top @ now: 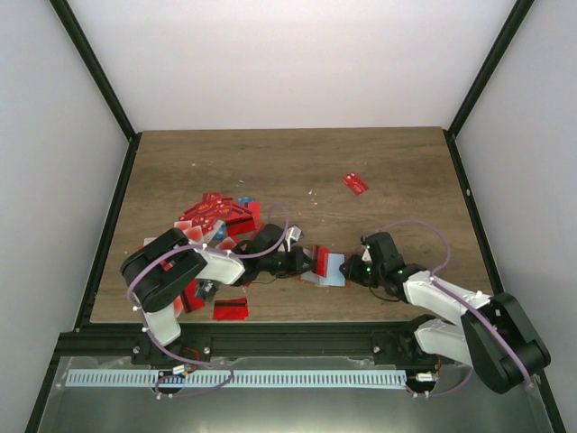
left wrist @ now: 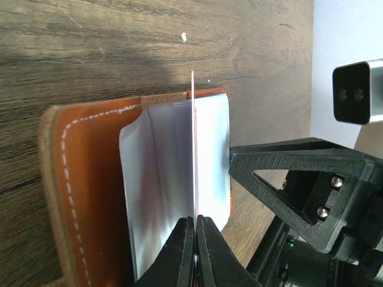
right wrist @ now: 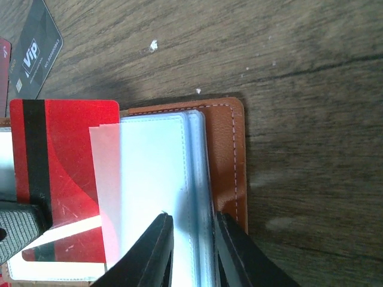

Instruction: Put the credit cards into the card holder

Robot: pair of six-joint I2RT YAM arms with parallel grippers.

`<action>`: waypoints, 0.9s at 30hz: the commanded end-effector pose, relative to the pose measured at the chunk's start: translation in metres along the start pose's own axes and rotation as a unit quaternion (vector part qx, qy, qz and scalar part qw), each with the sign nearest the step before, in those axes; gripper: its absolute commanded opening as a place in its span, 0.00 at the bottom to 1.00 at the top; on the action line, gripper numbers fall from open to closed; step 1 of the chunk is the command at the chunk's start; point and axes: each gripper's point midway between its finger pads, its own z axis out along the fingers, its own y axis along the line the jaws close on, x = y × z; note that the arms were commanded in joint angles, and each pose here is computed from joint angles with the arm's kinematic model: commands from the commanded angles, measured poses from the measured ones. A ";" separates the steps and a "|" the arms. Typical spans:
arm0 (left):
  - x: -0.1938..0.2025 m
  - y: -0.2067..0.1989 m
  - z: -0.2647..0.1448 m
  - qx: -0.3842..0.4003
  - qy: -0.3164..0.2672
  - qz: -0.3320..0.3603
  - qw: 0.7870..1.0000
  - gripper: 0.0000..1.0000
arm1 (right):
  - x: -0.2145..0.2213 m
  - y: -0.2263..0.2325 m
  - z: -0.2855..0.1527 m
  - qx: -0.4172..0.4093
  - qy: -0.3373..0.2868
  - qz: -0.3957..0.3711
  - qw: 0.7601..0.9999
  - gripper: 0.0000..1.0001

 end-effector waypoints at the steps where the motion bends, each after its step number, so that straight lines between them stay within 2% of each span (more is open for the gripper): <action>1: 0.005 -0.003 0.001 0.010 0.003 -0.009 1.000 0.04 | 0.026 -0.016 0.001 0.018 0.034 0.040 0.998 0.21; 7: 0.014 -0.001 0.004 0.011 0.012 -0.013 1.000 0.04 | 0.029 -0.018 0.001 0.019 0.033 0.056 0.998 0.18; 27: 0.032 0.005 0.010 0.007 0.020 -0.016 1.000 0.04 | 0.029 -0.020 0.003 0.023 0.027 0.072 0.997 0.16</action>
